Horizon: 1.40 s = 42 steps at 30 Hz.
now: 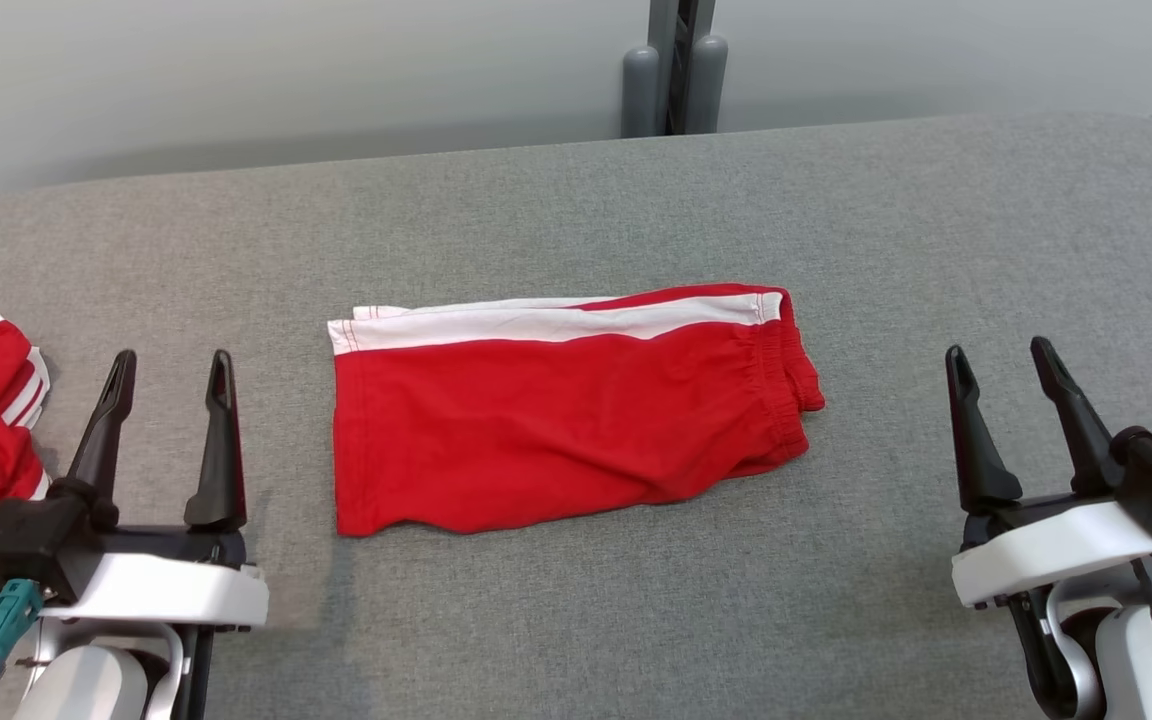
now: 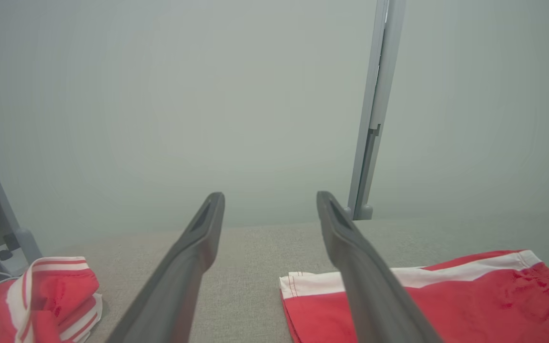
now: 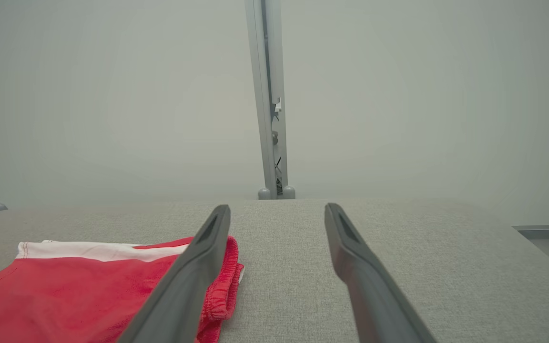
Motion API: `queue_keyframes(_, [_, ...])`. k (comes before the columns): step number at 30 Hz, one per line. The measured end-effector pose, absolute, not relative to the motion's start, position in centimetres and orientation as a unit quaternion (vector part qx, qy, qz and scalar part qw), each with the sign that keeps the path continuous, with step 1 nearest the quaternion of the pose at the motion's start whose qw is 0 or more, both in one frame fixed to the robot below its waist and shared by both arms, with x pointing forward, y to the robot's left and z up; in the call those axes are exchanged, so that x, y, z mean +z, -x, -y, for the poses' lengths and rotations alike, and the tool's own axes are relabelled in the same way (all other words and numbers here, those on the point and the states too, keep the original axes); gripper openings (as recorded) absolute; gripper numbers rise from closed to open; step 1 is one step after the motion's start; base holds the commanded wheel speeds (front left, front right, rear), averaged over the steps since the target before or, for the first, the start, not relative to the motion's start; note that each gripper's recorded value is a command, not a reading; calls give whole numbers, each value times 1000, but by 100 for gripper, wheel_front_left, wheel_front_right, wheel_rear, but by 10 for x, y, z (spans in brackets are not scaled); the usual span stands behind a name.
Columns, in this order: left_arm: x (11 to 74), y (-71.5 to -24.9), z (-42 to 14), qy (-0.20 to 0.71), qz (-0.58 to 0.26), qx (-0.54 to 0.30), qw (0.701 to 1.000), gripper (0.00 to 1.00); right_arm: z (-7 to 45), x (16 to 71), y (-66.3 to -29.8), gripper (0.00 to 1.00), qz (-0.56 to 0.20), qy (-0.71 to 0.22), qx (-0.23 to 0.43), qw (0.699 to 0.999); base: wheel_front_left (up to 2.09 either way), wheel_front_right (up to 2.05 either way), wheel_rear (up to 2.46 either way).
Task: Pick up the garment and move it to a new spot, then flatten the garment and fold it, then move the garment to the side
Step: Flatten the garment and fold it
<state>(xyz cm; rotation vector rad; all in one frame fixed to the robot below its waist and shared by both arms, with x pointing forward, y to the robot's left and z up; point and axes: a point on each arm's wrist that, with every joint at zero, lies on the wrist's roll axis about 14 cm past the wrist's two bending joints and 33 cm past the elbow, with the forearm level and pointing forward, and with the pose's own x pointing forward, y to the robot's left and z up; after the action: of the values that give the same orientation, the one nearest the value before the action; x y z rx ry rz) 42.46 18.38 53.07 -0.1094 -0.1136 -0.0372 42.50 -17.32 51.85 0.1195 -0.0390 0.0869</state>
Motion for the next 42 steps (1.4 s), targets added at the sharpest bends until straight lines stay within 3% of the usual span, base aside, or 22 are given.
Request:
queue_keyframes(16, [528,-412,-187,44,47,-15,998,100,170,504,-422,100,-17,-51,50,997,0,0,0])
queue_keyframes(21, [524,-417,-187,45,44,-15,998,100,156,499,-433,100,-36,-27,78,996,0,0,0])
queue_keyframes(29, [509,-422,-186,52,24,-13,998,100,107,458,-448,100,-118,-22,156,980,0,0,0])
queue_keyframes(42, [485,-430,-186,60,-7,-10,998,100,97,393,-459,100,-222,-63,151,961,0,0,0])
